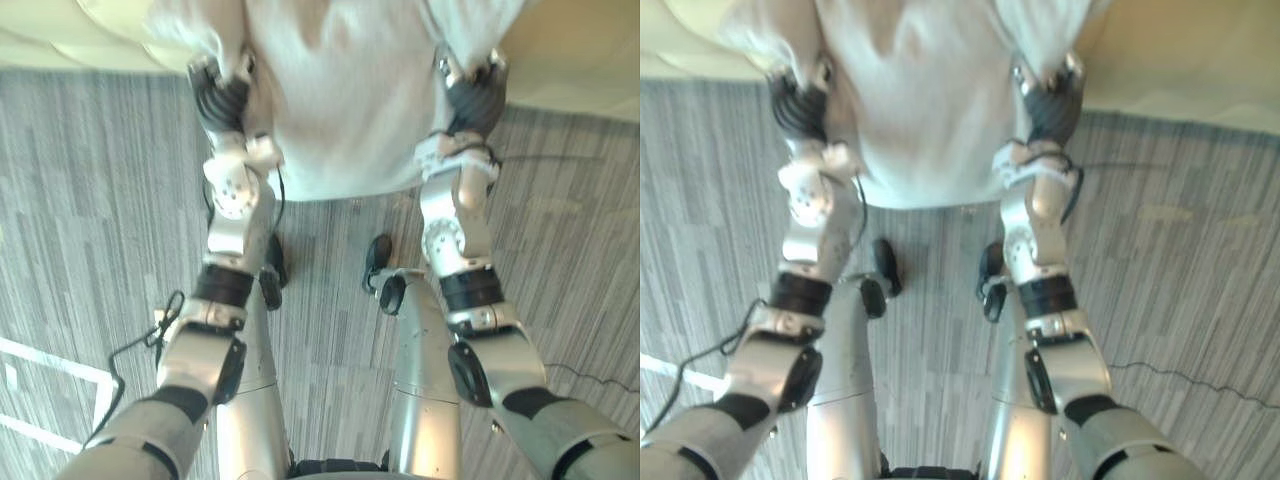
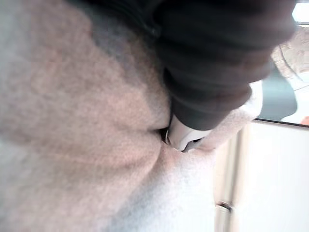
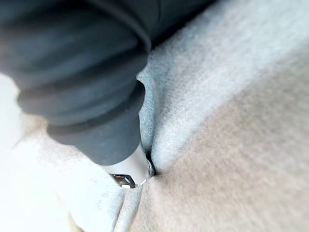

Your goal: Pick up cushions and gather them together orderly.

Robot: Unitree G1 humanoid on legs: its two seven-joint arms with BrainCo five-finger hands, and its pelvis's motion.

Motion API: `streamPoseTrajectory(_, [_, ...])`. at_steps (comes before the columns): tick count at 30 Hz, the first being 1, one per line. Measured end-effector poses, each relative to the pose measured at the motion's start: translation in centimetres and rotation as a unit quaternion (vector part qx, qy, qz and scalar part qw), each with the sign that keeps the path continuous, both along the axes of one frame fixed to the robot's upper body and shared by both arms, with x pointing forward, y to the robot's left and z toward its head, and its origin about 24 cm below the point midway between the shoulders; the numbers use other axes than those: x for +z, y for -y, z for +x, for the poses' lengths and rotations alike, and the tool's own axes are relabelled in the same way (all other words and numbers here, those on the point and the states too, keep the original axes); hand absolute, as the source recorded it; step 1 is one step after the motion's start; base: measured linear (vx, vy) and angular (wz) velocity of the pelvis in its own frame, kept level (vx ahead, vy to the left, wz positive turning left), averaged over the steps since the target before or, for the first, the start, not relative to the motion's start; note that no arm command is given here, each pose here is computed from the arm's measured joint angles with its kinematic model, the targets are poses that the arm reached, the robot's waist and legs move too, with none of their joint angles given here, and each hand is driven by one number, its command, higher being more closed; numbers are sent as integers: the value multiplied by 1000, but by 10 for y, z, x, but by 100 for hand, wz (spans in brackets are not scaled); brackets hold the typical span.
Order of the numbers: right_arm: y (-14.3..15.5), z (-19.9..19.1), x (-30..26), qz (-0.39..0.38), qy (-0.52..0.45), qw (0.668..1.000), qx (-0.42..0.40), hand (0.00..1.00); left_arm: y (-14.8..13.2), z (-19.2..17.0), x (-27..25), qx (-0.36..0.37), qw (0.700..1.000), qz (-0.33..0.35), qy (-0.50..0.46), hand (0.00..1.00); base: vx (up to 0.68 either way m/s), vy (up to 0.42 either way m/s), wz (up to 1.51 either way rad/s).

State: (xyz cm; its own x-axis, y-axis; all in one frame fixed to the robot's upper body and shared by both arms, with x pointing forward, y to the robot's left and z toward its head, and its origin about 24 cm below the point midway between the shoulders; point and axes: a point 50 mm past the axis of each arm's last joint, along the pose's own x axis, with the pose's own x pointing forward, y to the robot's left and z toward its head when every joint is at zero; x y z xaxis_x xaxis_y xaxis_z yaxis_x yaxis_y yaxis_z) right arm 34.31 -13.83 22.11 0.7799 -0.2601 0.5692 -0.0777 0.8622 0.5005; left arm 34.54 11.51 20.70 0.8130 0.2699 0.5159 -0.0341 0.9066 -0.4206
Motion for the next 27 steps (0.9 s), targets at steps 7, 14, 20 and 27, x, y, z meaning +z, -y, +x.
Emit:
streamPoseTrajectory(7, [11, -41, -57, -15, -43, 999, -24, 100, 14, -41, -50, -40, 998, -24, -37, 100, 102, -37, -2])
streamPoseTrajectory(14, [-1, -82, -109, -45, -121, 992, 5, 100, 4, -83, -93, -41, 994, -59, -85, 100, 145, -2, -9])
streamPoseTrajectory(20, [-1, -106, -115, -54, -125, 991, 5, 100, 4, -104, -97, -57, 993, -72, -79, 100, 77, 21, -8])
streamPoseTrajectory(27, [0, -114, -127, -81, -150, 985, 1, 100, 4, -117, -115, -60, 989, -65, -119, 100, -18, -5, 3])
